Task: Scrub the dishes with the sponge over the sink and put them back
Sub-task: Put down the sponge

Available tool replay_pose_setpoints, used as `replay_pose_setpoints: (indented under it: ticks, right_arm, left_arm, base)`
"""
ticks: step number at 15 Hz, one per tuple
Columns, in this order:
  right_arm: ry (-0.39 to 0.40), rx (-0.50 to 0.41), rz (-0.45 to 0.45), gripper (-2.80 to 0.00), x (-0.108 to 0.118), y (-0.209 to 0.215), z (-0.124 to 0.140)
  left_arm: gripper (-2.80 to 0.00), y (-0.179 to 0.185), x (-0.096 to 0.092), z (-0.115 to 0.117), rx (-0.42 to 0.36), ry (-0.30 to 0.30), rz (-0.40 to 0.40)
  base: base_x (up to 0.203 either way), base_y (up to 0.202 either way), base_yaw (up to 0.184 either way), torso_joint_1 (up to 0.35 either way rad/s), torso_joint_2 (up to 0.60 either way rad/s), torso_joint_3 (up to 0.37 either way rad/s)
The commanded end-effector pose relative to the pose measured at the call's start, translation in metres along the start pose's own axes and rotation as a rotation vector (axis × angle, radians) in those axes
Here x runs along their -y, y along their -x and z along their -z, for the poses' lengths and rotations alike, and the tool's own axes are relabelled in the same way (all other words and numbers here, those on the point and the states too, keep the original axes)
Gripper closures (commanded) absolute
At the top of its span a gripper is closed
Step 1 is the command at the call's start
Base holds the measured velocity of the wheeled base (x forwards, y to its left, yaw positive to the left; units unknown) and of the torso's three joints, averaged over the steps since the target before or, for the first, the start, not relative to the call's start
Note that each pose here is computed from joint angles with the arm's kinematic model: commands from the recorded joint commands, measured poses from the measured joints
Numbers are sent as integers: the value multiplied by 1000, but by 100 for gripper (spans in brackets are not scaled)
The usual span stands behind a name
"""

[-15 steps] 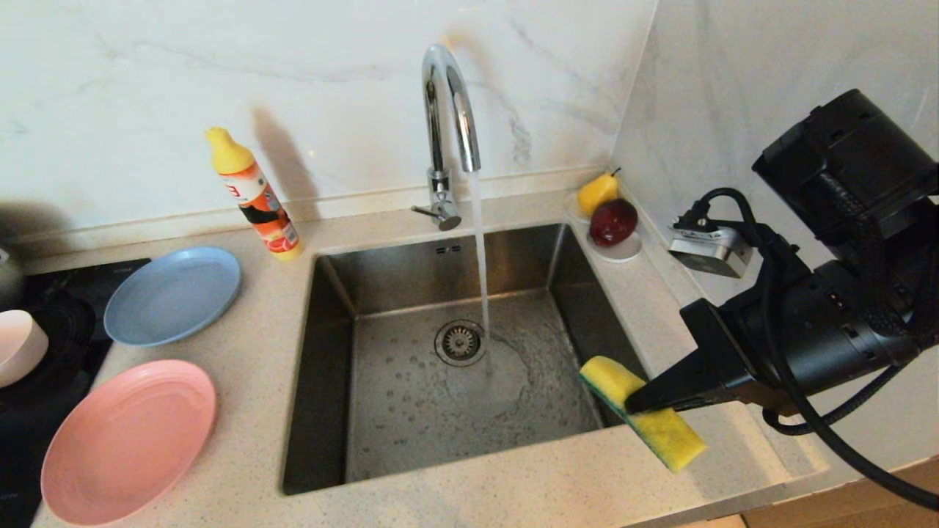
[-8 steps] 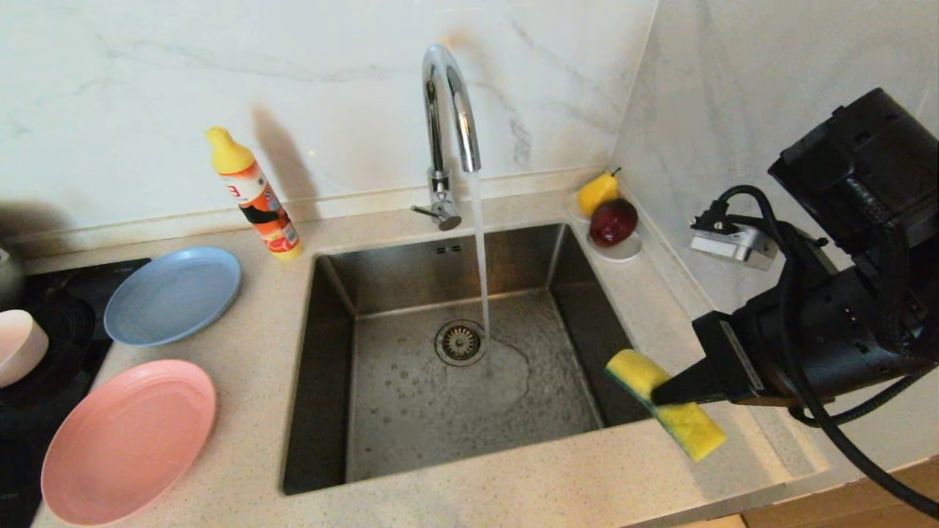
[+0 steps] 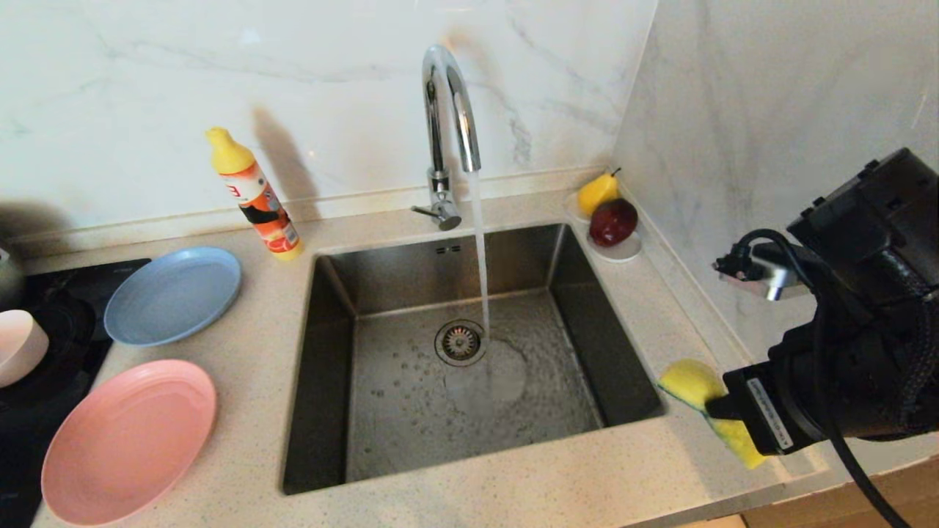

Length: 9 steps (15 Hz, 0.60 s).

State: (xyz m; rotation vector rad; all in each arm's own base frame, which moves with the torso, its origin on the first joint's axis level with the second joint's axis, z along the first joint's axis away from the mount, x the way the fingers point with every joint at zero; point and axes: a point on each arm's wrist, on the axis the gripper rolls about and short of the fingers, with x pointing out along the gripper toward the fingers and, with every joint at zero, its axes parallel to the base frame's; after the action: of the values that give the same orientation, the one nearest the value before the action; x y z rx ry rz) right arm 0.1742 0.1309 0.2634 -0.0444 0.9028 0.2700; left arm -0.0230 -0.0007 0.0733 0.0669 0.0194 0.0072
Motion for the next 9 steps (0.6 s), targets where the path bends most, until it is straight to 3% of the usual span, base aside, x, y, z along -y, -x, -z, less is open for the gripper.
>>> replay_pose_setpoints:
  ticks: [1, 9]
  right_arm:
    - [2, 16, 80, 0, 4, -10, 12]
    - [0, 98, 255, 0, 14, -47, 46]
  left_arm:
    - [0, 0, 0, 0, -5, 0, 1]
    - [0, 0, 0, 0, -5, 0, -1]
  base:
    - [0, 0, 0, 0, 0, 0]
    - [0, 0, 0, 0, 0, 0]
